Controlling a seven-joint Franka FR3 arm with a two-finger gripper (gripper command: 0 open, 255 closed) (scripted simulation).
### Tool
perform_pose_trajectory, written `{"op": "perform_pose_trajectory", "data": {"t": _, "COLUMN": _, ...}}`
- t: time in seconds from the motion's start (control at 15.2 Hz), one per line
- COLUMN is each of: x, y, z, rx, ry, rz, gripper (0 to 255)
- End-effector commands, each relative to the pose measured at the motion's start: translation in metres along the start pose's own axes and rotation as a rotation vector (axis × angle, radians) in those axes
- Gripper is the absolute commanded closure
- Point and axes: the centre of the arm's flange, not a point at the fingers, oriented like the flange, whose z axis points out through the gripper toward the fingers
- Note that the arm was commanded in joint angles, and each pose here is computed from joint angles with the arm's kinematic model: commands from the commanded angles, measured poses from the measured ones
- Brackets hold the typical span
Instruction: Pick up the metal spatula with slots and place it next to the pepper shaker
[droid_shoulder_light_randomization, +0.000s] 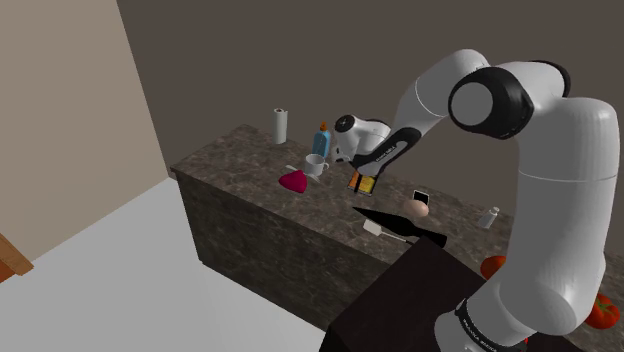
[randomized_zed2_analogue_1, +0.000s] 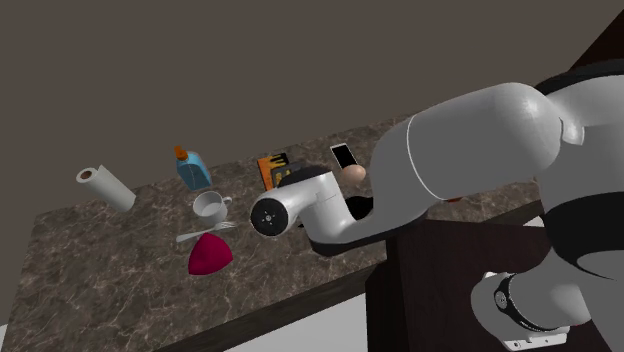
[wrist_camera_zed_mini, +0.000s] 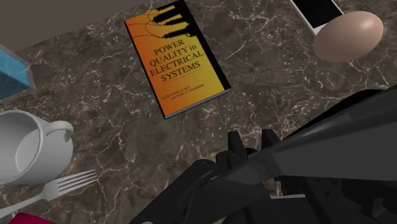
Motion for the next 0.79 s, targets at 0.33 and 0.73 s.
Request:
{"op": "perform_pose_trajectory", "data": {"t": 0.33, "x": -0.023, "y": -0.001, "z": -0.030, "rx": 0.000, "ry": 0.000, "rz": 0.000, "gripper": 255}}
{"op": "perform_pose_trajectory", "data": {"t": 0.73, "x": -0.041, "y": -0.002, "z": -0.056, "rx": 0.000, "ry": 0.000, "rz": 0.000, "gripper": 255}}
